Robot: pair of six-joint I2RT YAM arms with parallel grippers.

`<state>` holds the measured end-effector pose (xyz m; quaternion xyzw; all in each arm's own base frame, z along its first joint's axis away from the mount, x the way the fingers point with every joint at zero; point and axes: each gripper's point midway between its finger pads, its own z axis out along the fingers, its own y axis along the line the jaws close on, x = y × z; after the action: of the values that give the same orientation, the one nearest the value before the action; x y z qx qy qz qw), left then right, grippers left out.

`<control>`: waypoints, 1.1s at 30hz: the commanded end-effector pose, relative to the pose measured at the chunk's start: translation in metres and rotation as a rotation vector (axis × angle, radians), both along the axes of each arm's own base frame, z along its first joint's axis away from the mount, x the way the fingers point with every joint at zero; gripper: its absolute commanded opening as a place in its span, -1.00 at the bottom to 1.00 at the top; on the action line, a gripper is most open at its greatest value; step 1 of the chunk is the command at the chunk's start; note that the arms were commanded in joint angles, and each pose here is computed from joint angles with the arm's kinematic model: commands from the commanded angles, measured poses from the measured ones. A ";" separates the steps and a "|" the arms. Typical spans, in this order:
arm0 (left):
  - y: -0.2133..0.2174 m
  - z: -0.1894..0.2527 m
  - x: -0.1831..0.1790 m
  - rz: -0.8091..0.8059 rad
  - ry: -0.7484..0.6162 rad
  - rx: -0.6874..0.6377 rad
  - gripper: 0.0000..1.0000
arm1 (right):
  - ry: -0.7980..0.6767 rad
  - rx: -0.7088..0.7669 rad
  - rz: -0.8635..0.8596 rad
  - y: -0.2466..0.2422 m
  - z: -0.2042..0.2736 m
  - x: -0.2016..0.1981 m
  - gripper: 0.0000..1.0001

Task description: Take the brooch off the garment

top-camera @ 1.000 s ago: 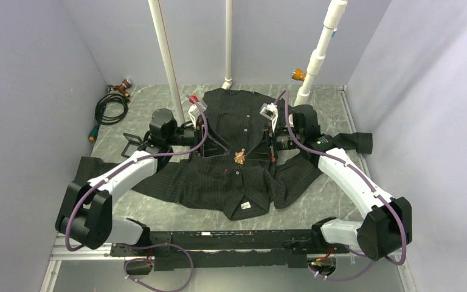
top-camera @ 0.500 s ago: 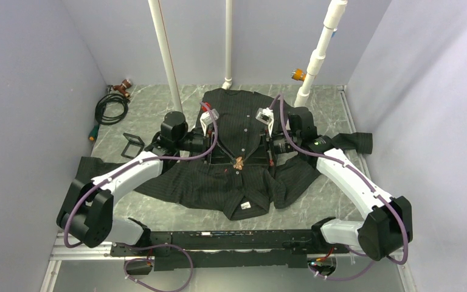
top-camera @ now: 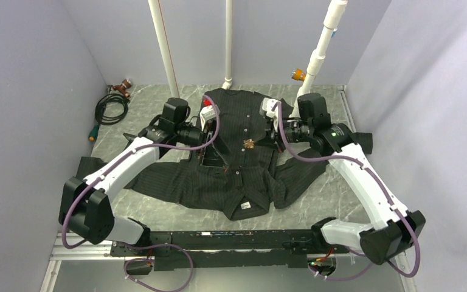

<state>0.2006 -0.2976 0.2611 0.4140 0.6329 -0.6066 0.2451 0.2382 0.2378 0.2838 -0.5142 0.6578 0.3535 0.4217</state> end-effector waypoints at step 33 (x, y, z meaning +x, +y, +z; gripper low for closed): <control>0.009 0.006 -0.042 0.003 -0.706 0.332 0.99 | -1.886 -0.178 0.638 0.037 -0.016 -0.094 -1.00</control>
<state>0.1458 -0.2881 0.2761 0.6046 0.5932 -0.3925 0.3584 0.1508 0.2677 0.2497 -0.7949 -0.0226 -0.1103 0.5962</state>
